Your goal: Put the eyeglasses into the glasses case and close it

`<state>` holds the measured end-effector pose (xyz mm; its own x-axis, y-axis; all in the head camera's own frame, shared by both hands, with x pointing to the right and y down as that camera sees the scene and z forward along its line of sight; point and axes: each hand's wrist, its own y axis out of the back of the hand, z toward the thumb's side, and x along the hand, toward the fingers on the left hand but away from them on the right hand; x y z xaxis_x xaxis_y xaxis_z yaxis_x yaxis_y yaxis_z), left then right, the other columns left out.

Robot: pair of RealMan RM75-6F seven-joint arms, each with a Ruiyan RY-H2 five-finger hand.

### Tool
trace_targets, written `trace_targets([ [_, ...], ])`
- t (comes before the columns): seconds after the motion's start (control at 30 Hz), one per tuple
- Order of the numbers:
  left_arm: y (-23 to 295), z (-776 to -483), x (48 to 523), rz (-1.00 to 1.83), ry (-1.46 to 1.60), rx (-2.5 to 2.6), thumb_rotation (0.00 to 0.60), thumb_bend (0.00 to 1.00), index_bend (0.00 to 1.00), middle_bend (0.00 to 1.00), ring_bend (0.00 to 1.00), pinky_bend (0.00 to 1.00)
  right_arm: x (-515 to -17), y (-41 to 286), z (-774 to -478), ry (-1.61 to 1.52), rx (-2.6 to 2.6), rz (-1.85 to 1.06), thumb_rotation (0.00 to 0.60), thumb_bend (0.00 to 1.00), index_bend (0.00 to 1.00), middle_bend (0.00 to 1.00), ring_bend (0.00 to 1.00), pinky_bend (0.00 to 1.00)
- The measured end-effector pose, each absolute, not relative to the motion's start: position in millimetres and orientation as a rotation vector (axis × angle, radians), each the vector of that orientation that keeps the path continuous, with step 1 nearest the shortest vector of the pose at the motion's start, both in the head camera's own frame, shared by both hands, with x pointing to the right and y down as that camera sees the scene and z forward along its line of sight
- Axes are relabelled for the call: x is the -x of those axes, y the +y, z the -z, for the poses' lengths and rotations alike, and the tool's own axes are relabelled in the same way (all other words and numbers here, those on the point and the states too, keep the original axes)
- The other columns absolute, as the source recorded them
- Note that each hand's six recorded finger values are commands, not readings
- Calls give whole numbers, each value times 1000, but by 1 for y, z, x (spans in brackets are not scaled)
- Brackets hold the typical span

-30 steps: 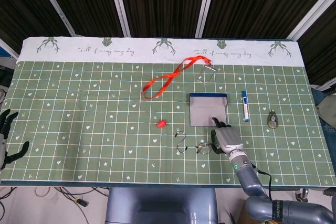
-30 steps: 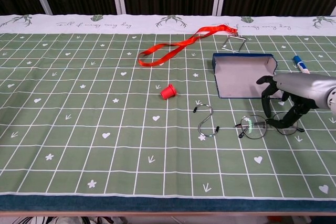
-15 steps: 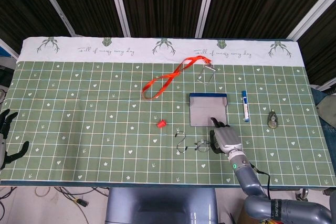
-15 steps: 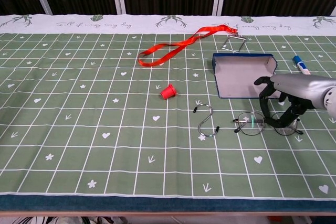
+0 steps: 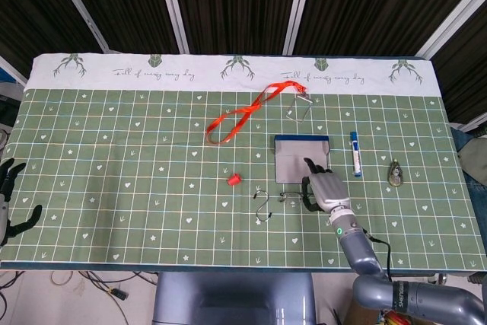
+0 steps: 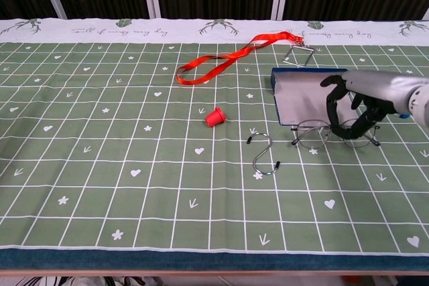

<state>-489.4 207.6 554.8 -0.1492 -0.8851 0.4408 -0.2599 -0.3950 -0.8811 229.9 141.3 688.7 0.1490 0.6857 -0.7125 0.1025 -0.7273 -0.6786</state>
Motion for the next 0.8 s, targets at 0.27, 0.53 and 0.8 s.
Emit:
trace_targets([
  [0.27, 207, -555, 490, 1582, 1304, 1605, 600, 338, 97, 0, 0, 0, -230, 100, -680, -814, 1875, -1571, 600, 508, 637, 44, 172, 210],
  [0.53, 207, -554, 490, 1583, 1315, 1596, 600, 339, 97, 0, 0, 0, -223, 76, -685, -821, 1876, -1538, 600, 508, 645, 29, 149, 178],
  [0.8, 206, -554, 491, 1588, 1320, 1586, 600, 339, 97, 0, 0, 0, -223, 56, -698, -810, 1843, -1527, 600, 508, 656, 29, 149, 178],
])
